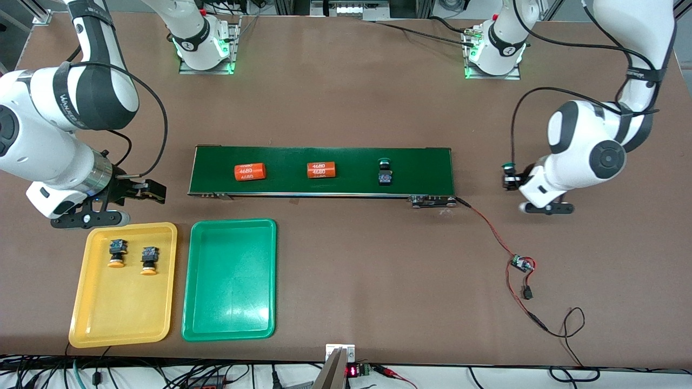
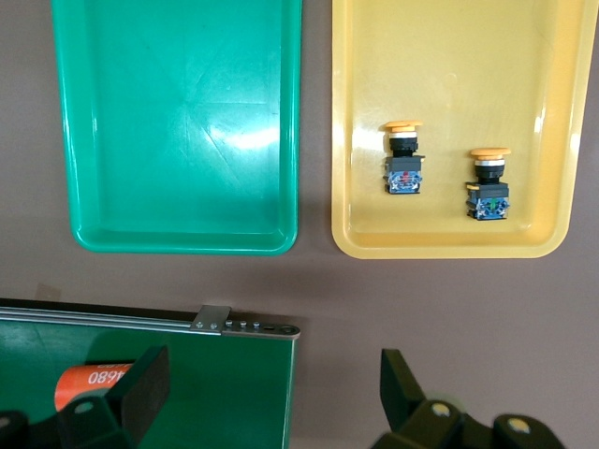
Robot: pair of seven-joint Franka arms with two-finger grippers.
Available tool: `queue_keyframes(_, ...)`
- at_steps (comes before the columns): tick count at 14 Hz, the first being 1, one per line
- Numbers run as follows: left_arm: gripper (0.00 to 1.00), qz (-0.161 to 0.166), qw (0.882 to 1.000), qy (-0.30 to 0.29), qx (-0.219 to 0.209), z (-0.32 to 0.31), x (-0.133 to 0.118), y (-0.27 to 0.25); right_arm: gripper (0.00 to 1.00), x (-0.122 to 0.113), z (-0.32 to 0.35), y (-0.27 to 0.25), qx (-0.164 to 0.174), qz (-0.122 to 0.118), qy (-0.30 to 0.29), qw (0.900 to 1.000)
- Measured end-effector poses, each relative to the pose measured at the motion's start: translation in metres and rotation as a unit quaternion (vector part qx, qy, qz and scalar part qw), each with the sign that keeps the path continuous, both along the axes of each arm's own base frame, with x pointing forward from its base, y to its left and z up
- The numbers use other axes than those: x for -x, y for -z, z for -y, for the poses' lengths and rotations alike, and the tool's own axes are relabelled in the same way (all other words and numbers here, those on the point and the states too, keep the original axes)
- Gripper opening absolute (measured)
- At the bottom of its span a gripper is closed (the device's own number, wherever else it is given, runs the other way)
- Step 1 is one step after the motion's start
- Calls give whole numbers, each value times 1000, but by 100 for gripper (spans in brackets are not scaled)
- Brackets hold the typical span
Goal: Sort buttons by color to trays
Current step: 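Carry the button to the belt and open the left gripper, then lift the left gripper away from the belt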
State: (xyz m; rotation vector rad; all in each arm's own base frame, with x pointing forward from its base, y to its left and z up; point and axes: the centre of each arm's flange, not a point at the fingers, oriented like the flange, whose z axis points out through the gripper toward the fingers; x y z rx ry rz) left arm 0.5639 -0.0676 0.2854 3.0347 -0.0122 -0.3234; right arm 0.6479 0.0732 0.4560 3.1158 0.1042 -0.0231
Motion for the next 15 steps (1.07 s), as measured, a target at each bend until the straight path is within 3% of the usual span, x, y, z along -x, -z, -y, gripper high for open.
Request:
queue_keyframes(5, 41, 3, 995, -11, 95, 93, 8, 7, 100, 2, 1, -7, 0, 2, 1, 1000)
queue_keyframes(12, 45, -7, 993, -28, 112, 144, 19, 37, 100, 3, 2, -10, 0, 2, 2, 1000)
queue_keyframes(15, 72, -1, 993, -30, 113, 145, 16, 29, 100, 4, 2, -9, 0, 0, 2, 1000)
